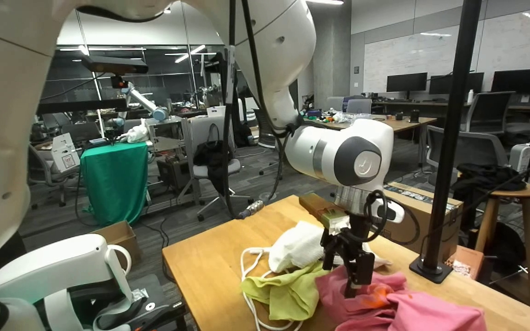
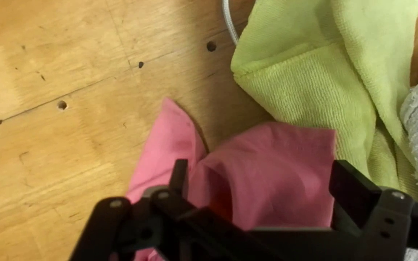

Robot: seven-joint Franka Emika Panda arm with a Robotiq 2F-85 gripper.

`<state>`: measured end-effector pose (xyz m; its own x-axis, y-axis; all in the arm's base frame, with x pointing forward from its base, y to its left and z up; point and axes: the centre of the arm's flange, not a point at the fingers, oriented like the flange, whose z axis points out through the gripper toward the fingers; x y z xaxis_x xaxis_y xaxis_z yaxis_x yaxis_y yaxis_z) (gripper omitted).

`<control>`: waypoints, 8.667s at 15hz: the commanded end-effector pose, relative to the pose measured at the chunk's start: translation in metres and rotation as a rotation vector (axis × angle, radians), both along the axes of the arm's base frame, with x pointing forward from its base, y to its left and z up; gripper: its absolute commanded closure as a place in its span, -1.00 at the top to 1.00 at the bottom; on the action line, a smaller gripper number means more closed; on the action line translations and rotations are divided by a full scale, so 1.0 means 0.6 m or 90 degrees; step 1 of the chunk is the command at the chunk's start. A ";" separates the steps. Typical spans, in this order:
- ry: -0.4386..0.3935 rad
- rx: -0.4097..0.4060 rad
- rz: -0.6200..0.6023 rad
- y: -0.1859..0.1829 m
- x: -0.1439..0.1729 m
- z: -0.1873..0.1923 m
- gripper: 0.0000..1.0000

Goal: Move the peach shirt to the right, move the pink shirt to the left, move the white towel to the left, move the yellow towel to the right, move the thick white rope forwards, move the radish backwards

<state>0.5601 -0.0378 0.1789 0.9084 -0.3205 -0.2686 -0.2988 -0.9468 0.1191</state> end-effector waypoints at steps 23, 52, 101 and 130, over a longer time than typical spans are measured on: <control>-0.015 0.085 0.071 -0.064 0.009 -0.092 -0.65; -0.219 -0.167 0.455 0.595 -0.002 0.339 -0.89; -0.038 -0.017 0.215 0.297 0.102 0.004 1.00; -0.237 -0.066 0.162 0.203 0.004 0.340 -0.82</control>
